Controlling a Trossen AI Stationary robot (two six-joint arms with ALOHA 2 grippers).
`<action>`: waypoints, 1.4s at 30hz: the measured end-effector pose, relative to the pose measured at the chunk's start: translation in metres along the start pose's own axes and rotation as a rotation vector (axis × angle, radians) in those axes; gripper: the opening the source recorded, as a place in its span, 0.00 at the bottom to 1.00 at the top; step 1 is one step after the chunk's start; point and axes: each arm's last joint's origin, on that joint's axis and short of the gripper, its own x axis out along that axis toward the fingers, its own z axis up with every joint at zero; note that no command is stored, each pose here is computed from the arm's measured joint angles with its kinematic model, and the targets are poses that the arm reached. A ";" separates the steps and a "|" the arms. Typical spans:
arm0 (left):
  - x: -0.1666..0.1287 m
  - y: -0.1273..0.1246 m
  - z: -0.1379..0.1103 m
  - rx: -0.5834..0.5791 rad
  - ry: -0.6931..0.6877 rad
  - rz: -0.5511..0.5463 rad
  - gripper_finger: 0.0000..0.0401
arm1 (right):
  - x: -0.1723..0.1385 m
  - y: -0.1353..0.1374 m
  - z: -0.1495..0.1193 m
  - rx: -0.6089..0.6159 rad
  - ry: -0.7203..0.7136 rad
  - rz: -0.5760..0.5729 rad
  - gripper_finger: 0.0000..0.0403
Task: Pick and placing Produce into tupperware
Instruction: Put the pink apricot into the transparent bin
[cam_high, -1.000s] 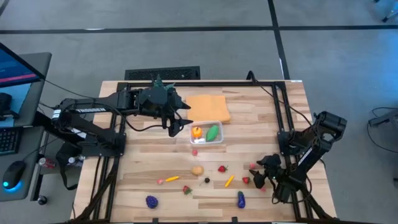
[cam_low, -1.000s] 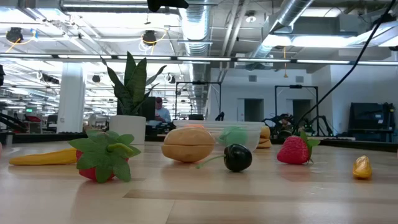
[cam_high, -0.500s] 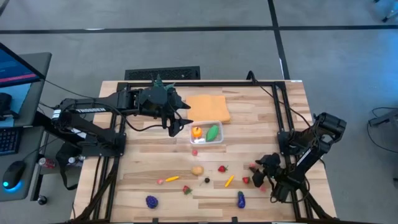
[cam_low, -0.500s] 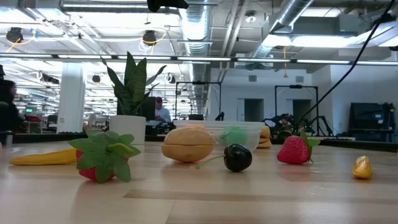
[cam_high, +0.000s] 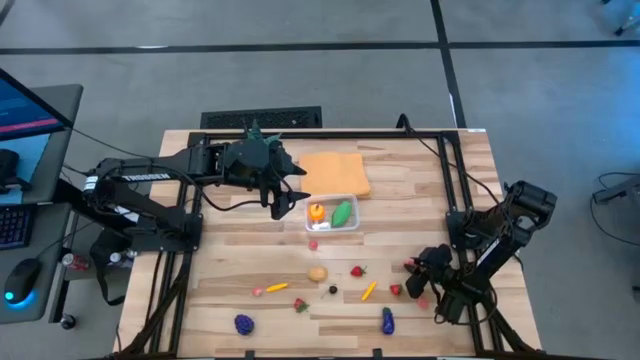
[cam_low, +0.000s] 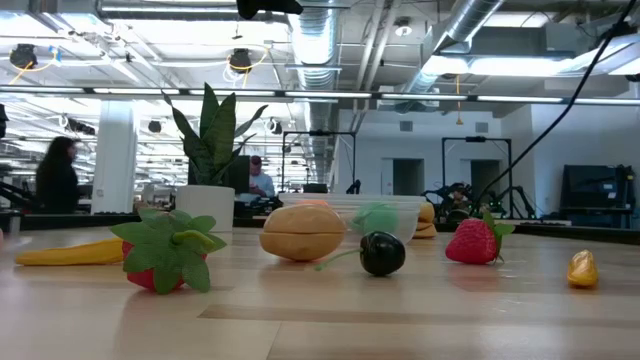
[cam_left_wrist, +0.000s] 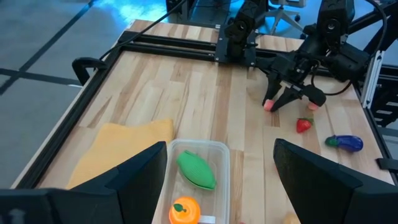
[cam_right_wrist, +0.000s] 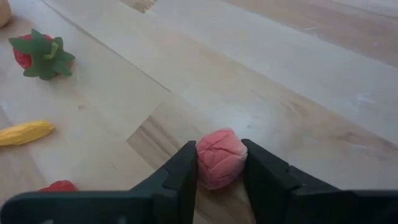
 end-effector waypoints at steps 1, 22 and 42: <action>0.000 0.000 0.000 0.000 0.000 0.000 0.71 | 0.000 0.000 0.000 0.002 0.003 0.000 0.26; 0.000 0.000 0.000 0.037 -0.001 0.012 0.71 | -0.009 0.006 0.023 0.054 0.083 0.022 0.26; 0.000 0.001 -0.002 0.099 0.019 0.013 0.71 | -0.027 0.009 0.083 0.076 -0.001 0.162 0.25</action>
